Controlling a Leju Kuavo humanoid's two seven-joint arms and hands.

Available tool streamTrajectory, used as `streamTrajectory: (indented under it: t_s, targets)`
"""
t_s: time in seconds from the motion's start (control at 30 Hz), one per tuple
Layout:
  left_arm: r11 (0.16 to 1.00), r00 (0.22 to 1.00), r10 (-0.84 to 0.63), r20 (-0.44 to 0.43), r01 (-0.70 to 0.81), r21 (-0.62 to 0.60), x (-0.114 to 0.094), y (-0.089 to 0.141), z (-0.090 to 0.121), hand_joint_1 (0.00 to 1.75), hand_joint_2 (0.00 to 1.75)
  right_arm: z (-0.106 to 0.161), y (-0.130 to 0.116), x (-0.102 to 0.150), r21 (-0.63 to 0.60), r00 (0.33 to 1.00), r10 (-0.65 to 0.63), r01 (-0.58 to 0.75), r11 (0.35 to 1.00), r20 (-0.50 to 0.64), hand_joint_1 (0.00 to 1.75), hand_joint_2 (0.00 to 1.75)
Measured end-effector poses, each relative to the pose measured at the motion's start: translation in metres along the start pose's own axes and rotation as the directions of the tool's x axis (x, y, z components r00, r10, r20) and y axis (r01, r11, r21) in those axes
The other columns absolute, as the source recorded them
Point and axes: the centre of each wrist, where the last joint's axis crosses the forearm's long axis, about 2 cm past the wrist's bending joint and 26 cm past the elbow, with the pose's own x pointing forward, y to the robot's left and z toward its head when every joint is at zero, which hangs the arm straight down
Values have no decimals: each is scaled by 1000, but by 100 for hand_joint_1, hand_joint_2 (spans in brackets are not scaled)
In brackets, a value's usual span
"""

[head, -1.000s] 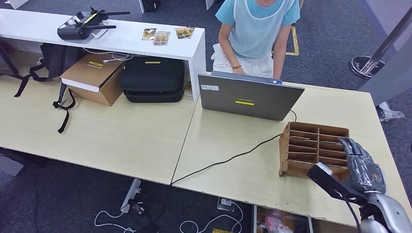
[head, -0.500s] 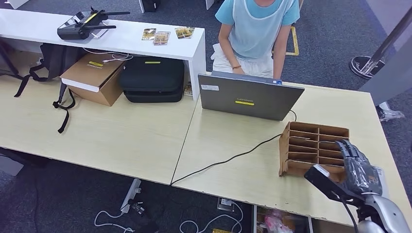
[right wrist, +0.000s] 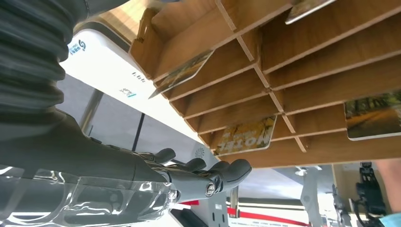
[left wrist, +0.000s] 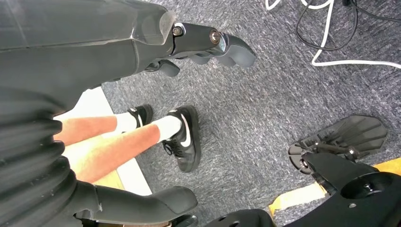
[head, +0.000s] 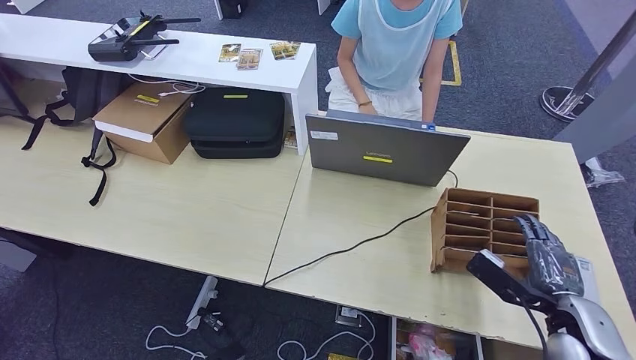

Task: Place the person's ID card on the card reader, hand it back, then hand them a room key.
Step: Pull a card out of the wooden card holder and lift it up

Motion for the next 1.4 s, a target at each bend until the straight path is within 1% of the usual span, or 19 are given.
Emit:
streamTrajectory:
  t_s: [0.43,0.83,1.13,1.4]
  targets:
    - [1000,1000,7,3,-7,1,2,0,0,0,175,-5,4,-10,8,999,-24,25,1000,-40,0,175]
    - [1000,1000,1,17,-1,5,10,2,1,0,175,-7,2,-20,-3,996,-49,49,999,-73,0,175]
    - [1000,1000,-15,25,14,11,16,3,2,0,175,-5,3,-25,-14,994,-64,63,998,-91,0,175]
    - [1000,999,-18,27,17,14,17,4,2,0,175,-2,5,-29,-14,992,-70,69,998,-105,0,175]
